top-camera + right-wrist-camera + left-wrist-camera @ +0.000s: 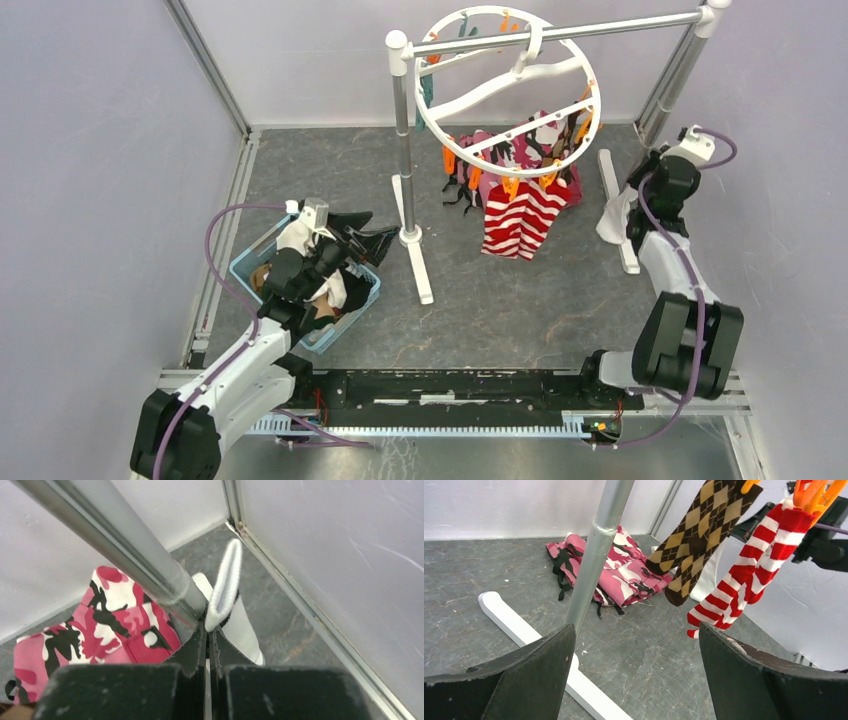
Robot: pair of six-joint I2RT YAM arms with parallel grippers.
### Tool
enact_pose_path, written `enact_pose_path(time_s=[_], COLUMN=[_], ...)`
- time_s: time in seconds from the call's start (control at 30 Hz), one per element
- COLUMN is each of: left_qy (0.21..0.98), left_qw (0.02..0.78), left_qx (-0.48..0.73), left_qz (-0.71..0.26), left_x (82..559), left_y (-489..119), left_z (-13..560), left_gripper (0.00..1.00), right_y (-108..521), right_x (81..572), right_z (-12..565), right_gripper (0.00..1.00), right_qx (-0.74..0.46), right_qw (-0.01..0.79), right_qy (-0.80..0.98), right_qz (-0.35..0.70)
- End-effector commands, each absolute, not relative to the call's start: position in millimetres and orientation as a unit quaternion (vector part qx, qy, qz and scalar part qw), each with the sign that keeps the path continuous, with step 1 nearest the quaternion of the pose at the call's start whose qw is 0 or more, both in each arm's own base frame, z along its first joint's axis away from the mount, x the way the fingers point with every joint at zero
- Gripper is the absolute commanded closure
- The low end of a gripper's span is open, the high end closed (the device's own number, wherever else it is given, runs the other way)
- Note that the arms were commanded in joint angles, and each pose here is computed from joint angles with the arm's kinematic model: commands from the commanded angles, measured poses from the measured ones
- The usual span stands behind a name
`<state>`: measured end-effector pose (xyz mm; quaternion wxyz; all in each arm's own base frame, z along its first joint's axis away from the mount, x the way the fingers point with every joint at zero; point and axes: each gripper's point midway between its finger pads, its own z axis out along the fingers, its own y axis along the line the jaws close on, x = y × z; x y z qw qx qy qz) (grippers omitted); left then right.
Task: Clip the socks to the hanger
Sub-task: Adjust the clothesline at the center of the board.
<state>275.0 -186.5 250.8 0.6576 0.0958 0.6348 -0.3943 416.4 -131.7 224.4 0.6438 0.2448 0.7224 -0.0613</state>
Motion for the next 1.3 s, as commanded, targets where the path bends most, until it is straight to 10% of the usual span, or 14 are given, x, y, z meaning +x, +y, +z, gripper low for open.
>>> enact_pose_path(time_s=[0.0, 0.4, 1.27], left_qy=[0.625, 0.602, 0.496], left_qw=[0.665, 0.670, 0.585], left_qx=[0.090, 0.109, 0.223], left_qz=[-0.399, -0.421, -0.602], left_x=[270.5, 264.4, 177.2], left_y=[-183.8, -190.7, -290.0], left_z=[256.9, 268.9, 368.3], left_gripper=[0.03, 0.01, 0.04], right_y=[-129.4, -123.0, 24.9], right_x=[458.5, 512.3, 301.1], right_z=[273.8, 270.6, 229.9], right_gripper=[1.00, 1.00, 1.00], right_qx=[0.226, 0.181, -0.008], right_qw=[0.689, 0.684, 0.701], right_qy=[0.688, 0.707, 0.702], right_qz=[-0.020, 0.012, 0.121])
